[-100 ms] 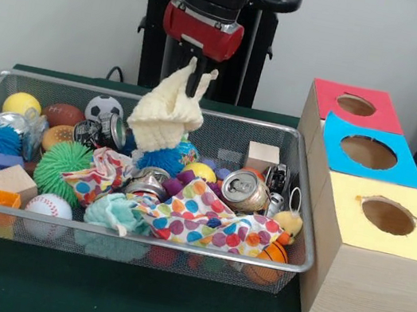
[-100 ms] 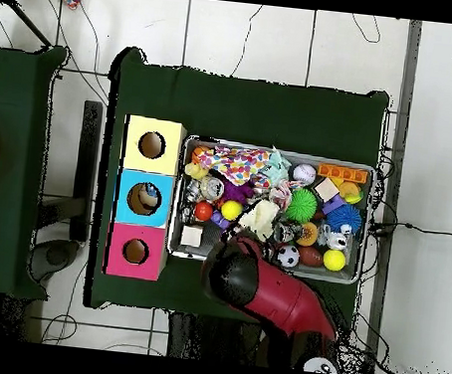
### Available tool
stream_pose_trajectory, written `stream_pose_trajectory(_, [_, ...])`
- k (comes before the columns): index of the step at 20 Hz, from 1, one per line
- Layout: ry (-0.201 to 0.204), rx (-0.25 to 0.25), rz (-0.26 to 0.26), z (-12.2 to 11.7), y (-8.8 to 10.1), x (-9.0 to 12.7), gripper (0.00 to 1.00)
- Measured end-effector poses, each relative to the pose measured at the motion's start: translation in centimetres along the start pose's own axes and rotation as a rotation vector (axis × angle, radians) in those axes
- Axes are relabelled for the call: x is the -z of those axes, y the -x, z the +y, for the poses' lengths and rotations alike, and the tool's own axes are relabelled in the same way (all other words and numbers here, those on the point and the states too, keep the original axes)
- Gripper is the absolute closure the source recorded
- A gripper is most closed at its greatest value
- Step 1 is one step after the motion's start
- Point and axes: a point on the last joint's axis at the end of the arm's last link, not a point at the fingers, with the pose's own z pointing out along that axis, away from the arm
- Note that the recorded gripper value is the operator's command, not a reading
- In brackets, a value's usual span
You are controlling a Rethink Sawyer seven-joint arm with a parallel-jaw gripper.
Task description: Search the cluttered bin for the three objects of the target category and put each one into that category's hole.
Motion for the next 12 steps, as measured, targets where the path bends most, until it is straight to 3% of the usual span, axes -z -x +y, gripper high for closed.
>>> stream_pose_trajectory(1, [0.0,-0.003,0.003,-0.05,-0.12,-0.03,0.0])
stream_pose_trajectory(12, [0.001,-0.023,0.004,-0.06,0.08,0.03,0.0])
